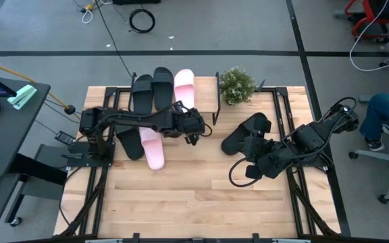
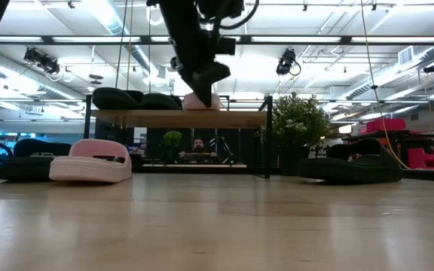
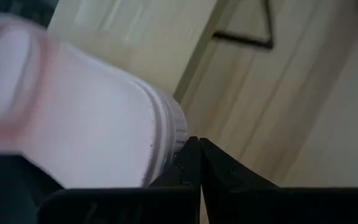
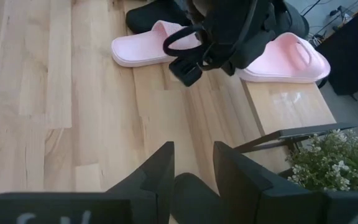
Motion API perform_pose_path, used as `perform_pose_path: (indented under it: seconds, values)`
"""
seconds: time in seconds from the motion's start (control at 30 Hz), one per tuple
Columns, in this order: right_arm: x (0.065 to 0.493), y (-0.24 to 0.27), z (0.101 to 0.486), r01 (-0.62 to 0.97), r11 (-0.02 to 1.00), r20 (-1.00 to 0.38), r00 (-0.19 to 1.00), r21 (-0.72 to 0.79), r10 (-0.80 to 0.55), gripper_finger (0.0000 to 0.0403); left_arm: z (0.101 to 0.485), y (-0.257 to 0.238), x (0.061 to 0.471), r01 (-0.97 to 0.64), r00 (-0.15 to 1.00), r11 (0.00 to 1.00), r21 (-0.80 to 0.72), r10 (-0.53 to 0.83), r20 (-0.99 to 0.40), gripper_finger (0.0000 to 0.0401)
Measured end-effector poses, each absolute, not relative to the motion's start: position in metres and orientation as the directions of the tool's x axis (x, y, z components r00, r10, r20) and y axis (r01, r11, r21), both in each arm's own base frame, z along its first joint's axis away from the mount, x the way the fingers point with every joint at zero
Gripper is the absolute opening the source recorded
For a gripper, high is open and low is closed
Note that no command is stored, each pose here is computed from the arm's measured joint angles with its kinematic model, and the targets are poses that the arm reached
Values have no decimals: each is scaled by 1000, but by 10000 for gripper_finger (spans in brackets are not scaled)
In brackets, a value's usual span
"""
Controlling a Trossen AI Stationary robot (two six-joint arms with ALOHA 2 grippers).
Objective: Pick and place slides into the shelf
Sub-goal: Put the pink slipper on the shelf
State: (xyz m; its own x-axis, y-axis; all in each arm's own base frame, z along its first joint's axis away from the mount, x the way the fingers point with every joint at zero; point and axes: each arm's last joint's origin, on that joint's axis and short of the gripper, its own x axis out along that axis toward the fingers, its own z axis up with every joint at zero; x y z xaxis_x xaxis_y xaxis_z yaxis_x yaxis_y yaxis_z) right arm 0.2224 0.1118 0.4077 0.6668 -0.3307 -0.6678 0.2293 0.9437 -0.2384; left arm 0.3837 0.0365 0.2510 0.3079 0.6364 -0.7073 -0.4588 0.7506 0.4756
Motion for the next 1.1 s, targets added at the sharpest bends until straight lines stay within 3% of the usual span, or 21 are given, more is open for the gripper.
perform_pose_path:
  seconds: [0.17, 0.43, 0.67, 0.73, 0.97, 1.1]
  values:
    - [222, 112, 408, 229, 944, -668, 667, -239, -331, 117, 250, 40, 379, -478, 260, 727, 494, 654, -711, 2]
    - [222, 112, 408, 230, 942, -665, 667, -243, -335, 117, 250, 16, 381, -444, 305, 753, 486, 637, -708, 3]
    - [223, 112, 407, 254, 942, -665, 667, -220, -335, 116, 257, -44, 367, -277, 372, 876, 394, 476, -797, 12]
    - [224, 113, 404, 267, 941, -667, 665, -209, -337, 116, 261, -63, 354, -236, 342, 895, 378, 441, -830, 9]
    - [245, 127, 357, 139, 968, -673, 698, -210, -246, 116, 274, -114, 310, -298, 279, 889, 348, 430, -859, 9]
    - [269, 138, 315, 22, 982, -586, 800, -189, -131, 116, 281, -127, 282, -379, 217, 824, 422, 522, -825, 15]
